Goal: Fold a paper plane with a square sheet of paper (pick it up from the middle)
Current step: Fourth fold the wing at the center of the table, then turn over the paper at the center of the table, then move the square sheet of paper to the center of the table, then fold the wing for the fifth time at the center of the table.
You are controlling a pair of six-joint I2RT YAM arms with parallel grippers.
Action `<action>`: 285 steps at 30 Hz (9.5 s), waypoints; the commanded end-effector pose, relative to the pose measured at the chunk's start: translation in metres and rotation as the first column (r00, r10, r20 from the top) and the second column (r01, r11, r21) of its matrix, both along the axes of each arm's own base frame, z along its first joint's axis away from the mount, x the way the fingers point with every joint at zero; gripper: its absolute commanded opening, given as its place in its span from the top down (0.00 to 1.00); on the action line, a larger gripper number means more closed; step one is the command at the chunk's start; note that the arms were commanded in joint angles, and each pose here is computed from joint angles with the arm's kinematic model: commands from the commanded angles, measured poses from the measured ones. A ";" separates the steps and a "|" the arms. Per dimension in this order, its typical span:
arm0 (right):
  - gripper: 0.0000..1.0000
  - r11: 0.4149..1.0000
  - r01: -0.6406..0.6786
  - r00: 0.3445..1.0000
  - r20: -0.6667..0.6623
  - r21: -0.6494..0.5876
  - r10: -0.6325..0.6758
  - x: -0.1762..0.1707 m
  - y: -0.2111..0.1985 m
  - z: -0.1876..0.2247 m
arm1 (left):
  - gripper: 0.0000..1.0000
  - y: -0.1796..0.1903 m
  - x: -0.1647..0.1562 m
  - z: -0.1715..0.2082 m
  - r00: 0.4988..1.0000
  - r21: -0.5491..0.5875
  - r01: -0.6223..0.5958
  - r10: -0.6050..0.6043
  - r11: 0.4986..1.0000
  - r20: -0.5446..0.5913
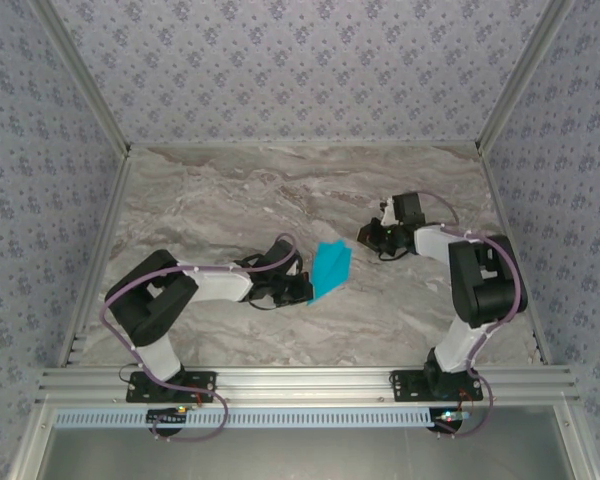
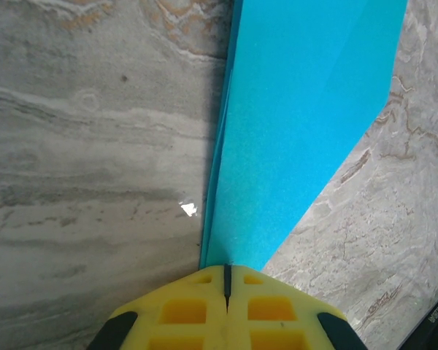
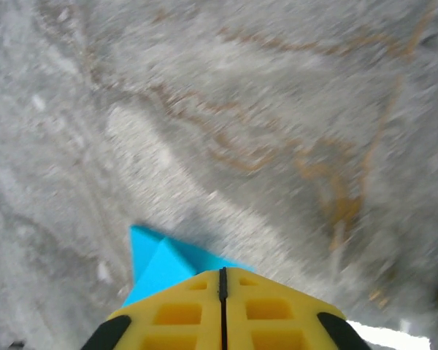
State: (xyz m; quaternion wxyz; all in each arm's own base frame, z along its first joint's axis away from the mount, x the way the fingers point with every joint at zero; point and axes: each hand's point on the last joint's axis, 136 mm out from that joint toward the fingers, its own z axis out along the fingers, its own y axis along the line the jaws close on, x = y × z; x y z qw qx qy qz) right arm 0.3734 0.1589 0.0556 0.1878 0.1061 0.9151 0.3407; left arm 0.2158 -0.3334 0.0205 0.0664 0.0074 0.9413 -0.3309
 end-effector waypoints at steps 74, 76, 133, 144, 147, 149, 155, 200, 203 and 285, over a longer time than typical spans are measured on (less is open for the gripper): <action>0.95 0.823 -0.197 0.976 0.186 0.533 0.114 -0.023 0.086 0.167 | 0.01 0.014 0.044 0.189 0.987 -0.583 -0.067 0.141 0.810 0.082; 0.94 0.799 -0.203 0.975 0.191 0.566 0.112 -0.023 0.088 0.177 | 0.01 0.008 0.044 0.193 0.989 -0.608 -0.053 0.126 0.792 0.079; 0.23 0.970 0.157 0.987 0.070 -0.184 -0.146 -0.086 -0.042 0.067 | 0.61 0.039 0.069 0.069 0.932 0.759 -0.076 -0.225 0.646 0.284; 0.27 0.977 0.090 0.990 0.125 -0.196 -0.066 -0.090 -0.021 0.064 | 0.18 0.016 0.073 0.112 0.963 0.283 -0.005 -0.071 0.959 0.259; 0.30 0.971 0.025 0.987 0.161 -0.236 0.014 -0.091 0.007 0.066 | 0.12 0.048 0.084 0.121 0.961 0.227 -0.104 0.039 0.968 0.275; 0.33 0.966 -0.041 0.982 0.166 -0.255 0.085 -0.093 0.034 0.064 | 0.10 0.075 0.090 0.119 0.955 0.209 -0.189 0.131 0.959 0.266; 0.52 0.924 -0.262 0.948 0.103 -0.280 0.300 -0.100 0.128 0.039 | 0.05 0.147 0.093 0.101 0.906 0.202 -0.400 0.353 0.894 0.234; 0.65 0.873 -0.413 0.908 -0.040 -0.260 0.418 -0.098 0.102 -0.003 | 0.17 0.098 0.058 0.064 0.922 -0.029 -0.386 0.385 0.922 -0.039; 0.65 0.873 -0.419 0.907 -0.068 -0.250 0.416 -0.099 0.098 -0.012 | 0.19 0.087 0.055 0.059 0.927 -0.041 -0.372 0.370 0.927 -0.065; 0.27 0.677 -0.220 0.662 0.402 -0.703 0.632 -0.095 0.066 0.017 | 0.90 0.001 0.052 0.038 0.954 -0.216 -0.254 0.208 0.943 -0.215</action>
